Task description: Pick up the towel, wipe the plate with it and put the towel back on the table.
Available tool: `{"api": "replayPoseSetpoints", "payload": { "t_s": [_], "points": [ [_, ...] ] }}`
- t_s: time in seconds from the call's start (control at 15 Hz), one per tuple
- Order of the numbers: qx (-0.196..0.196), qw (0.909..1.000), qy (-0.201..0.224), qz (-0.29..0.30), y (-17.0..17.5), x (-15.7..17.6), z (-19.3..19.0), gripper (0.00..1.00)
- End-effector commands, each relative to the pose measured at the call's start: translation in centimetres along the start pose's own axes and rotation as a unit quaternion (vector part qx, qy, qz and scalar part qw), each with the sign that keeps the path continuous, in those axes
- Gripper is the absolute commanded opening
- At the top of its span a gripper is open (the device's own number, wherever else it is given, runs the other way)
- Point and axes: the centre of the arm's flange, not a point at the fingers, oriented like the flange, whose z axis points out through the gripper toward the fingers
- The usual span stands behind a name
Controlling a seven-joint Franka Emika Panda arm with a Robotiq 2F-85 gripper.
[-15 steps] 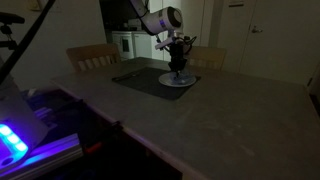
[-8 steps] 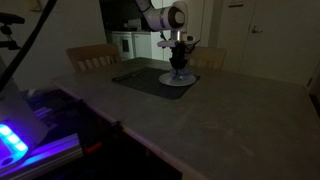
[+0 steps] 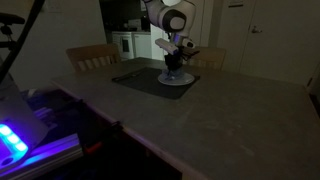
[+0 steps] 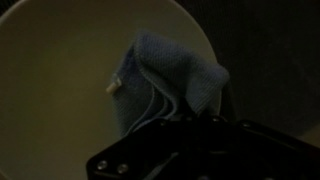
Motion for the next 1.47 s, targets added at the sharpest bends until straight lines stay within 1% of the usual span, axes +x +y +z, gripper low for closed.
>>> {"api": "replayPoseSetpoints", "payload": {
  "t_s": [0.0, 0.13, 0.27, 0.33, 0.4, 0.47, 0.67, 0.8, 0.93, 1.13, 1.4],
  "points": [
    [-0.031, 0.9984, -0.045, 0.016, 1.1, -2.4, -0.7, 0.02],
    [-0.085, 0.9934, -0.064, 0.043, 1.6, -2.4, -1.2, 0.02],
    [-0.139, 0.9855, -0.075, 0.062, 2.0, -2.3, -1.7, 0.02],
    [-0.161, 0.9815, -0.076, 0.07, 2.0, -2.2, -1.8, 0.02],
    [-0.183, 0.9774, -0.07, 0.079, 1.9, -2.1, -1.9, 0.02],
    [-0.197, 0.9754, -0.057, 0.082, 1.5, -1.8, -2.2, 0.02],
    [-0.205, 0.9765, -0.023, 0.062, -0.5, -0.9, -3.6, 0.02],
    [-0.206, 0.9779, 0.009, 0.034, -3.0, 0.4, -4.5, 0.02],
    [-0.206, 0.9781, 0.031, 0.003, -5.5, 1.6, -5.5, 0.02],
    [-0.212, 0.975, 0.055, -0.039, -9.2, 3.1, -7.3, 0.02],
    [-0.214, 0.9684, 0.085, -0.095, -14.1, 4.4, -9.3, 0.02]
  ]
}}
